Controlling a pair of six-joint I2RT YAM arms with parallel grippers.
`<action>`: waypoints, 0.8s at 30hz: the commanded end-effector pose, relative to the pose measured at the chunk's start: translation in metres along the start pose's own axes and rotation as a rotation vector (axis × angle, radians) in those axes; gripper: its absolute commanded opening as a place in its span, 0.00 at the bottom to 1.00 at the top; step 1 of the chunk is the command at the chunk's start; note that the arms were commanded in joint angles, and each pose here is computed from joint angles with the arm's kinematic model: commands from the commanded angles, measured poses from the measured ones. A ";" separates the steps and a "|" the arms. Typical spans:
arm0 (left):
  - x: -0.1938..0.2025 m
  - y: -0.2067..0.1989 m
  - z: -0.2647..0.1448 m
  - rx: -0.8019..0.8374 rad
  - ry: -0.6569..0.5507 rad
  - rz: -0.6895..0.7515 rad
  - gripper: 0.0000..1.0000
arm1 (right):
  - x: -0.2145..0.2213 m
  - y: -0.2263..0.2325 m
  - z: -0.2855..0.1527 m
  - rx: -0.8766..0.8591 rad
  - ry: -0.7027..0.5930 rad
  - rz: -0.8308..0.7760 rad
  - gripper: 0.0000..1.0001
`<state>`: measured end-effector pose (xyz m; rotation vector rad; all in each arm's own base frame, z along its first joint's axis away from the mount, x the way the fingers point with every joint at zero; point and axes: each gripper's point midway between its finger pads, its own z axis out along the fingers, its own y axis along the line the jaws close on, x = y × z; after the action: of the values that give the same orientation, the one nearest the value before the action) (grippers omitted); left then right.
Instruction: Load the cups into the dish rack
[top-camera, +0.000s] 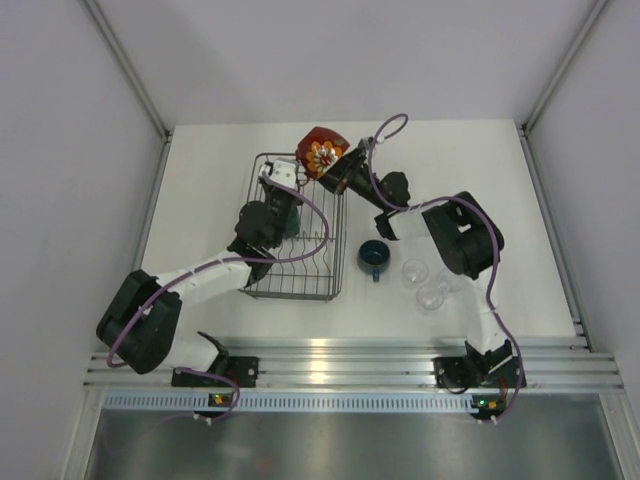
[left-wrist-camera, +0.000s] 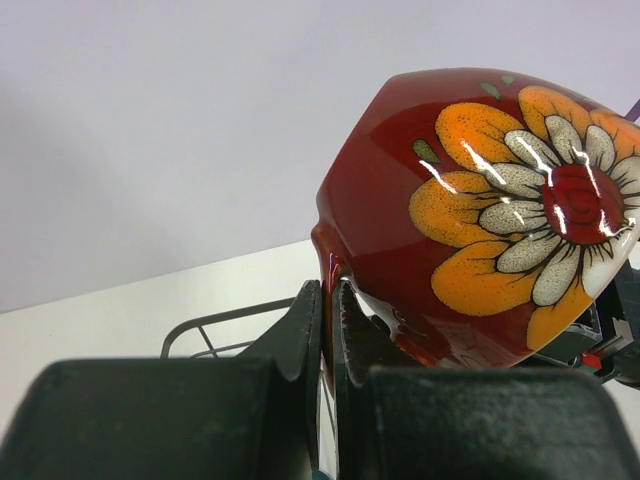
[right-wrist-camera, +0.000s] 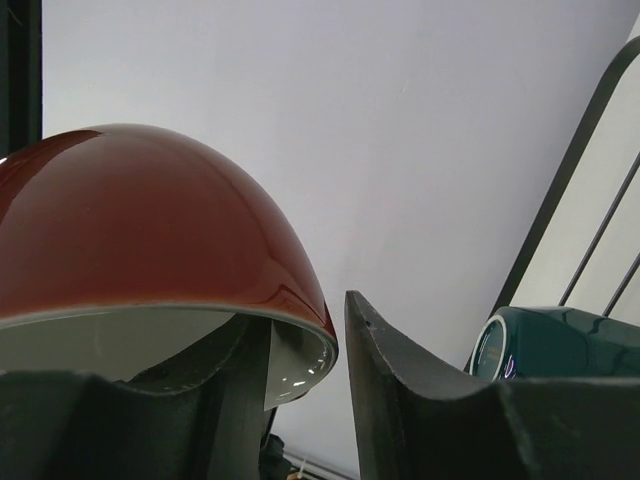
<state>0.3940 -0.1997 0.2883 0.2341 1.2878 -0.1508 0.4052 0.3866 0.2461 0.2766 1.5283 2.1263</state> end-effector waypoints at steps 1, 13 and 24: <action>-0.131 0.022 -0.008 -0.046 -0.410 -0.140 0.00 | 0.028 0.045 -0.013 -0.252 0.088 -0.191 0.35; -0.129 0.033 0.000 -0.098 -0.410 -0.076 0.00 | 0.028 0.049 -0.023 -0.232 0.073 -0.214 0.36; -0.115 0.034 0.012 -0.107 -0.384 -0.061 0.00 | 0.021 0.053 -0.037 -0.210 0.052 -0.245 0.36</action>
<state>0.3977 -0.1838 0.3257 0.1959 1.1642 -0.0978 0.3881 0.3787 0.1926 0.2994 1.7114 2.0433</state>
